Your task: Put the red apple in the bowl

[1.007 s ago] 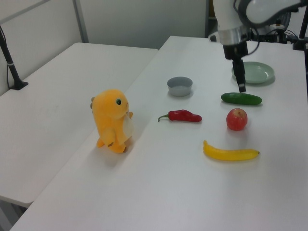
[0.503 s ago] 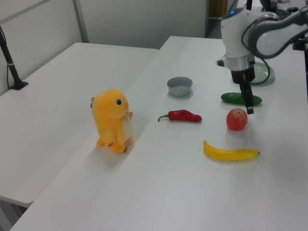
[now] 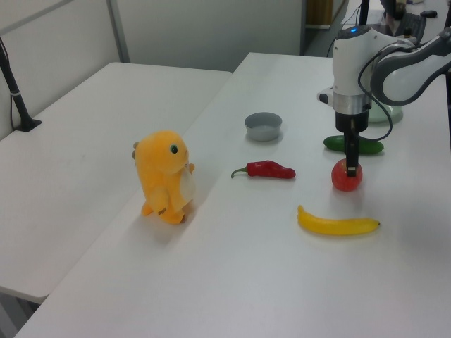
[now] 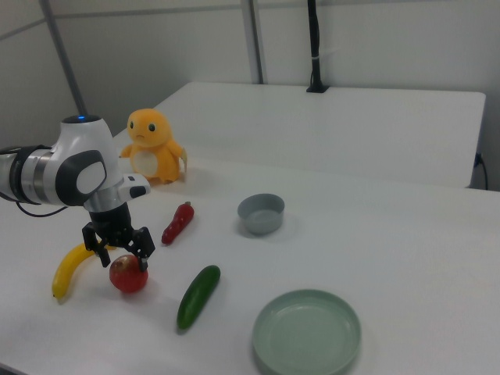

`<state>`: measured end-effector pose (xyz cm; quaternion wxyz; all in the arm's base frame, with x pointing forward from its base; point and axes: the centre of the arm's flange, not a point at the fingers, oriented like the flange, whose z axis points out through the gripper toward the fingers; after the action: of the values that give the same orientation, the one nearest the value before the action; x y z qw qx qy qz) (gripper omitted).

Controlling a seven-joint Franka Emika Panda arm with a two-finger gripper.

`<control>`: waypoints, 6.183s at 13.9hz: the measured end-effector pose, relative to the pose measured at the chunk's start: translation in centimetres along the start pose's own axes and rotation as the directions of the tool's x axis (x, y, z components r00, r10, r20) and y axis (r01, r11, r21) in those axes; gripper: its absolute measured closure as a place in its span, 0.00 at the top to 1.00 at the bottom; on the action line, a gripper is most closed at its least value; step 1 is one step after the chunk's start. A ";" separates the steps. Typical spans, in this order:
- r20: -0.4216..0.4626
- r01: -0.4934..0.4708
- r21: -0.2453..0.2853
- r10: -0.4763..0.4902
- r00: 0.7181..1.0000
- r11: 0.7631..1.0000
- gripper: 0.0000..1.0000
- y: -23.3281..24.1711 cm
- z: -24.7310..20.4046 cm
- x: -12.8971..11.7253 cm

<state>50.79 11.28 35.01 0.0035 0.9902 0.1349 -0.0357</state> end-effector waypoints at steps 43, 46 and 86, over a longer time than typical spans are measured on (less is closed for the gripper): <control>-0.300 -0.203 0.038 0.205 0.932 0.978 0.75 16.6 -9.8 19.1; -0.334 -0.227 0.037 0.226 0.915 0.973 0.75 18.6 -8.3 20.2; -0.060 -0.283 0.016 0.284 0.957 0.959 1.00 11.3 -27.8 2.7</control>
<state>58.31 1.59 62.54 0.0007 1.0000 -0.0084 -0.0047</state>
